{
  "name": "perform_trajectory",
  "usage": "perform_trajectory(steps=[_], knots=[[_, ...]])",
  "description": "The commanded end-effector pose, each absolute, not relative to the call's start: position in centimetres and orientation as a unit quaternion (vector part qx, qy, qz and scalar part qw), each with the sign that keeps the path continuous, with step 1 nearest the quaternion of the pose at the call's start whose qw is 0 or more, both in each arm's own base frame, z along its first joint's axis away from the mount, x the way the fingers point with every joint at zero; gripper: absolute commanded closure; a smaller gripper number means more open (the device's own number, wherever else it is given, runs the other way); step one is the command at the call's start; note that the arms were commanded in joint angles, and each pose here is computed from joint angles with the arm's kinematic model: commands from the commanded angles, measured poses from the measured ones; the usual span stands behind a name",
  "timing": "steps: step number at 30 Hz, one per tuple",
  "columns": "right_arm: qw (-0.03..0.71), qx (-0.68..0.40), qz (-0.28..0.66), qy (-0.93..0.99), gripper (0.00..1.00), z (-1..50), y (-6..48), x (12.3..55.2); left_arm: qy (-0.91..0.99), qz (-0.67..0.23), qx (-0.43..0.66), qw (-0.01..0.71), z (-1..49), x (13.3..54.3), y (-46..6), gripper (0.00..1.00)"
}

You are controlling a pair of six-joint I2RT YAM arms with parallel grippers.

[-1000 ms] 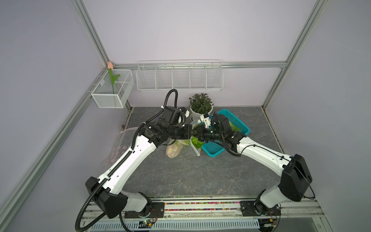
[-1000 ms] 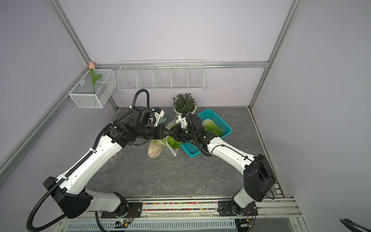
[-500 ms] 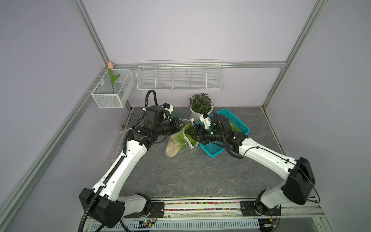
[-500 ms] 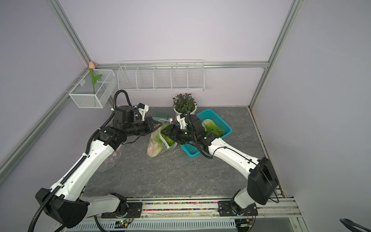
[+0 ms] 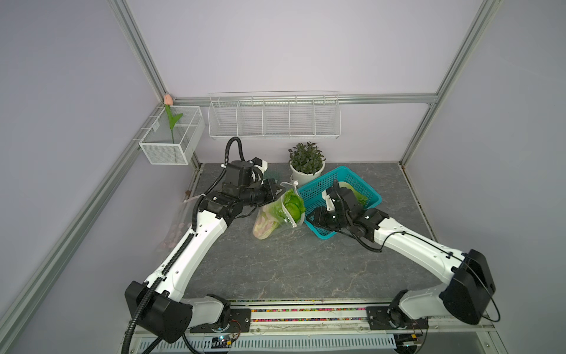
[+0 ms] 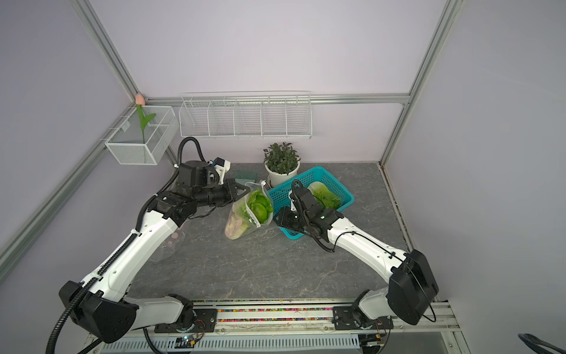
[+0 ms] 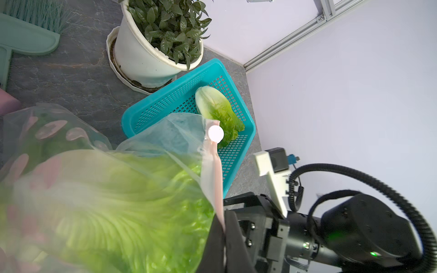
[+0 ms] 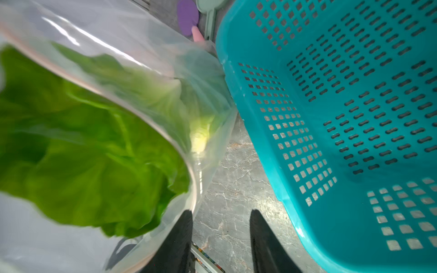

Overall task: Put the chinese cabbages into a zipper bag and zip it
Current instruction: Adjust the zipper food storage bag at the center of the board.

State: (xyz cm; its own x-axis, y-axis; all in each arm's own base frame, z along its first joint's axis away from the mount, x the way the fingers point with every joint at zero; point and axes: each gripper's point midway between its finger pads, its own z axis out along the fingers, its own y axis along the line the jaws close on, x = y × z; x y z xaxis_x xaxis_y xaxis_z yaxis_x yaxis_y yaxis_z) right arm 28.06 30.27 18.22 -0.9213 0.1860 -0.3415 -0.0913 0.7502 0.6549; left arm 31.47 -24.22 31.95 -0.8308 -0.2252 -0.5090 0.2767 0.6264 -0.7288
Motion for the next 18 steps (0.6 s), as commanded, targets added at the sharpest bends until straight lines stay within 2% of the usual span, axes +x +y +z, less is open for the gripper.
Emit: perform_trajectory(steps=[1, 18], knots=[[0.218, 0.015, 0.371, 0.902, 0.58, 19.6, 31.7, 29.1, 0.849, -0.435, 0.026, 0.298, 32.5, 31.4, -24.3, 1.0], [0.235, 0.011, 0.368, 0.899, 0.58, 21.2, 32.2, 29.4, 0.851, -0.429, 0.029, 0.301, 32.2, 31.4, -24.1, 1.0]])
